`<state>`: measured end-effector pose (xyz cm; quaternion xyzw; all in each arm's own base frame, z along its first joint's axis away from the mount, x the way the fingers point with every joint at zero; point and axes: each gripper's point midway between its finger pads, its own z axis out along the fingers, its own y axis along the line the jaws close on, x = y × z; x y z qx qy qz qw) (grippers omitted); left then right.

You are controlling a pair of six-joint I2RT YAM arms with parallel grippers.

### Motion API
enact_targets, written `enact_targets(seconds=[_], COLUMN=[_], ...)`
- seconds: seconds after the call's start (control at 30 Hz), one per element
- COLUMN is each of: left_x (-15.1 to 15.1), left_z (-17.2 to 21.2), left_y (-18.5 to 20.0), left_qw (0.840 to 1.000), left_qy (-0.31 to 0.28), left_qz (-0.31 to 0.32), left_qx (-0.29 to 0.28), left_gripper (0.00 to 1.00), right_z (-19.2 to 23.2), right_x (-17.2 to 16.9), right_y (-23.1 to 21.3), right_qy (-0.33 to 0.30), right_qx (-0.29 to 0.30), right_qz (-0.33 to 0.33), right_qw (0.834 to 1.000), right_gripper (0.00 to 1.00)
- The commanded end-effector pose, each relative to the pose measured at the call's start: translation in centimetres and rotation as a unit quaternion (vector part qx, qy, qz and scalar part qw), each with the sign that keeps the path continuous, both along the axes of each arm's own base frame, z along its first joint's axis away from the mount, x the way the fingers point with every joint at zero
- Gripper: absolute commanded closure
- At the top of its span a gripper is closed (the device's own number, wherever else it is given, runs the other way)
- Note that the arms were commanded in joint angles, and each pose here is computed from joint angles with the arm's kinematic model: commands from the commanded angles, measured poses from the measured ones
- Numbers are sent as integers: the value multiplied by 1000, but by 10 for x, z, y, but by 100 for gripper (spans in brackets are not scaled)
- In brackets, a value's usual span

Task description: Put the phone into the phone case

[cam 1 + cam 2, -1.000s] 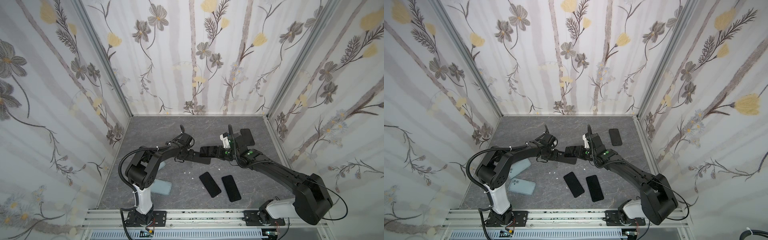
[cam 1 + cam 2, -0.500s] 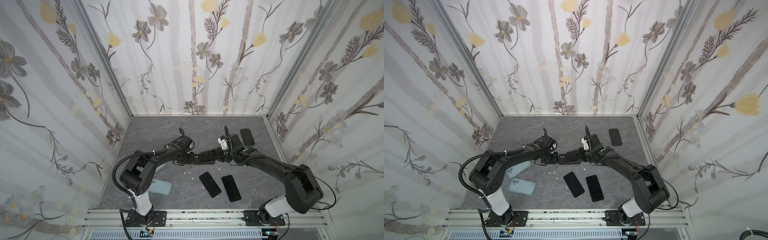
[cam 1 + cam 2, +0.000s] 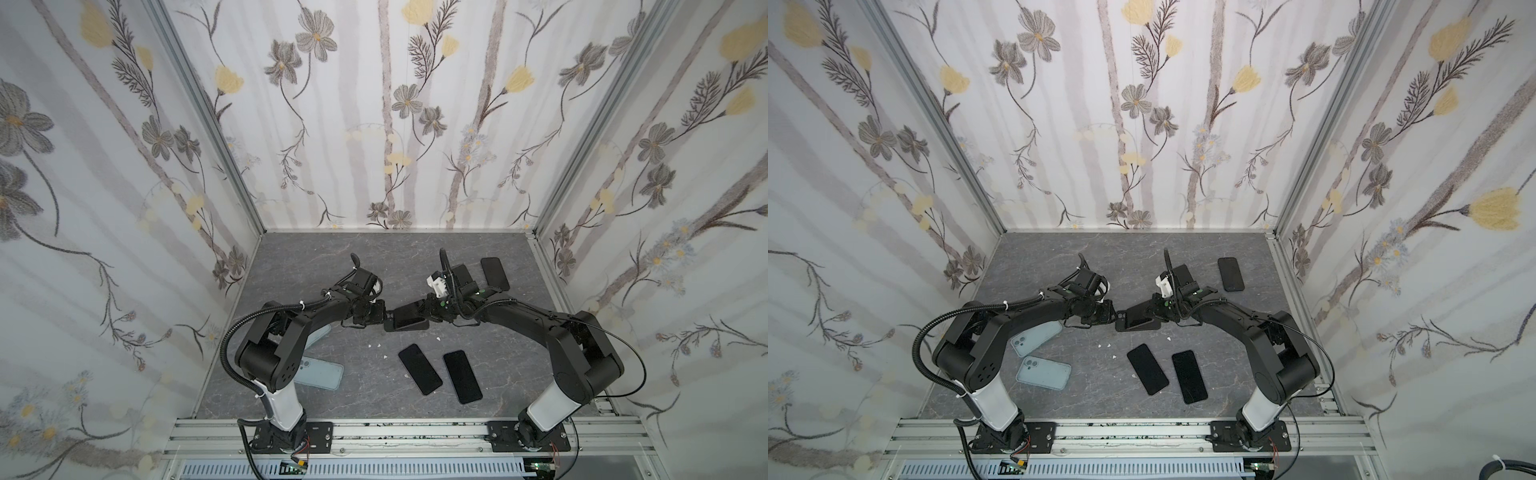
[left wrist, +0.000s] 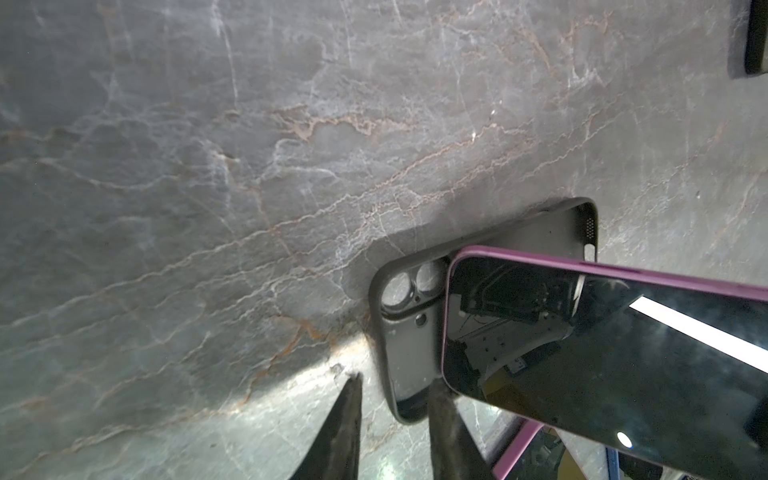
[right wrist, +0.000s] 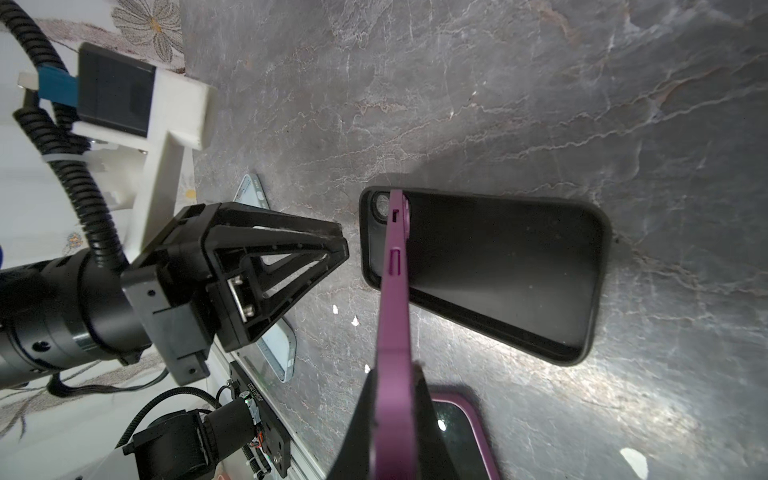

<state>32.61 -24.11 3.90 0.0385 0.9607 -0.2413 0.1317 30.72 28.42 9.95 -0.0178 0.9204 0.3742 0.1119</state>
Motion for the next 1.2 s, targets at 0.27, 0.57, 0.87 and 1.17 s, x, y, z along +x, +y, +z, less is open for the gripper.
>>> enact_targets(seconds=[0.27, 0.57, 0.87, 1.17], left_x=[2, -3, -7, -13], left_z=[-15, -18, -23, -39], left_y=[-9, -15, -15, -11], left_qw=[1000, 999, 998, 999], left_qy=[10, 21, 24, 32], left_qz=[-2, -4, -5, -5], left_qx=[-18, -44, -51, -43], left_gripper=[71, 71, 71, 71], right_z=[-19, -41, -58, -77], right_x=[-5, -15, -21, -29], right_y=[-3, -8, -13, -16], right_qy=[37, 71, 87, 90], right_qx=[12, 19, 19, 39], right_qz=[7, 11, 18, 46], right_qw=[999, 997, 996, 994], right_gripper=[100, 100, 100, 100])
